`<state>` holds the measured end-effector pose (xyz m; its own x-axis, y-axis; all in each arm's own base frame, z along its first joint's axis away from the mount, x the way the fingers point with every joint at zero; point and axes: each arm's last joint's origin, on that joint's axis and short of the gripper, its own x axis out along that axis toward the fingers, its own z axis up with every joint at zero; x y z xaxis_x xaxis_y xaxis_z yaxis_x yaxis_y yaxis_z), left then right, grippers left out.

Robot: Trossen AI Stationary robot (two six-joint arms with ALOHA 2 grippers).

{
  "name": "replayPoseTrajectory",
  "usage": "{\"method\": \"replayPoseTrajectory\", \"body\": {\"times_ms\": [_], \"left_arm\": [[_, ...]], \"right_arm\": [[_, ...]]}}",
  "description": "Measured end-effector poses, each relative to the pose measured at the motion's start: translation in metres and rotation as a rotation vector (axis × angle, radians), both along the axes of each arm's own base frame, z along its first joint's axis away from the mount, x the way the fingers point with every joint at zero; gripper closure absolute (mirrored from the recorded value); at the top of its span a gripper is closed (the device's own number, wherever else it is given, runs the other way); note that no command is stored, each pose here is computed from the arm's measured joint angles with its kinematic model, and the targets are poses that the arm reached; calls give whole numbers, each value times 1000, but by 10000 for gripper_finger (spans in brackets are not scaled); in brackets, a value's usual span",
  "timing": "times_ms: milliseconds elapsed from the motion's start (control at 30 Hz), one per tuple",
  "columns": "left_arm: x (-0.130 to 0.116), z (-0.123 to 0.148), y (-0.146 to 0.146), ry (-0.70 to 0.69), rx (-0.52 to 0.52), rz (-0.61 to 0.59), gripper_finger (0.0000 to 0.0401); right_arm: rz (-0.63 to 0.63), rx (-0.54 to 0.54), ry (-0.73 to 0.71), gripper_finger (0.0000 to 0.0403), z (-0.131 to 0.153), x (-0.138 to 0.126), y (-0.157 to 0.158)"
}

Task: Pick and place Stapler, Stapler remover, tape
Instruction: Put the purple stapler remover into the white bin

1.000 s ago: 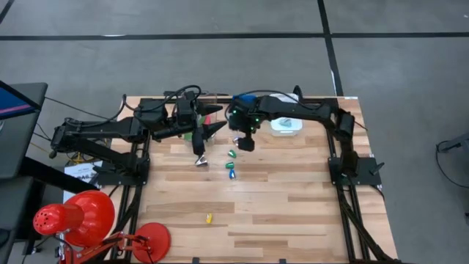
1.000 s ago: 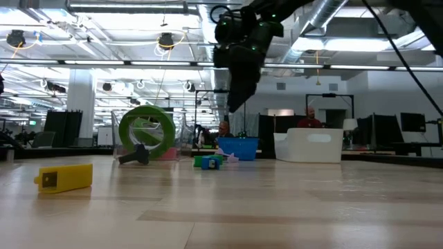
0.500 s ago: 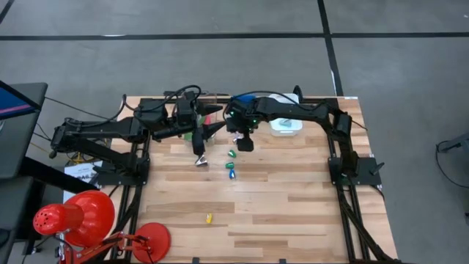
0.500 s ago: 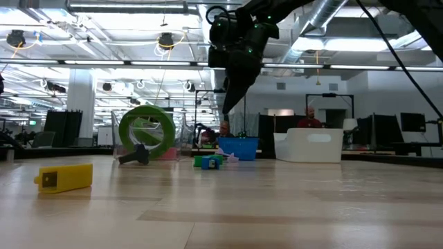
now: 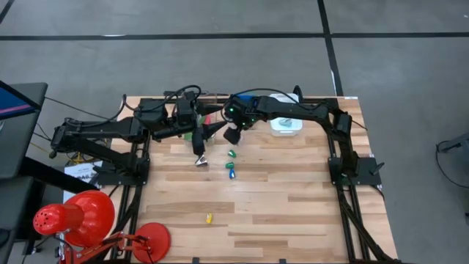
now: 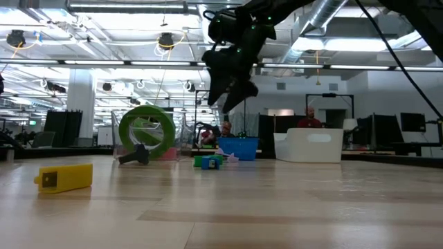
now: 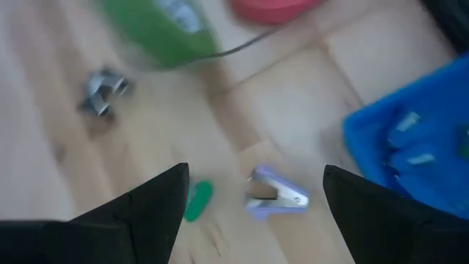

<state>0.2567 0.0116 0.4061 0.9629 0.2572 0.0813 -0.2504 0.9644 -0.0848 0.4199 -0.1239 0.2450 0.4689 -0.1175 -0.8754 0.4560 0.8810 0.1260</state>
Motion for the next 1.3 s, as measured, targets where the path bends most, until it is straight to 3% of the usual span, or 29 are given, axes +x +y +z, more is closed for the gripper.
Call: {"method": "replayPoseTrajectory", "body": {"times_ms": [100, 267, 533, 867, 1100, 1300], "left_arm": [[0, 0, 0, 0, 0, 0, 156], [0, 0, 0, 0, 0, 0, 156], [0, 0, 0, 0, 0, 0, 156], [0, 0, 0, 0, 0, 0, 156], [0, 0, 0, 0, 0, 0, 156], [0, 0, 0, 0, 0, 0, 156]], "right_arm": [[-100, 21, -5, 97, 0, 0, -1], [-164, 81, 39, 97, -20, 5, 0], [-163, 97, 110, 97, -49, 12, 1], [-175, 97, 123, 97, -66, 16, -6], [-109, 77, 169, 97, -89, 22, -5], [-112, 79, 173, 97, -89, 21, -6]]}}
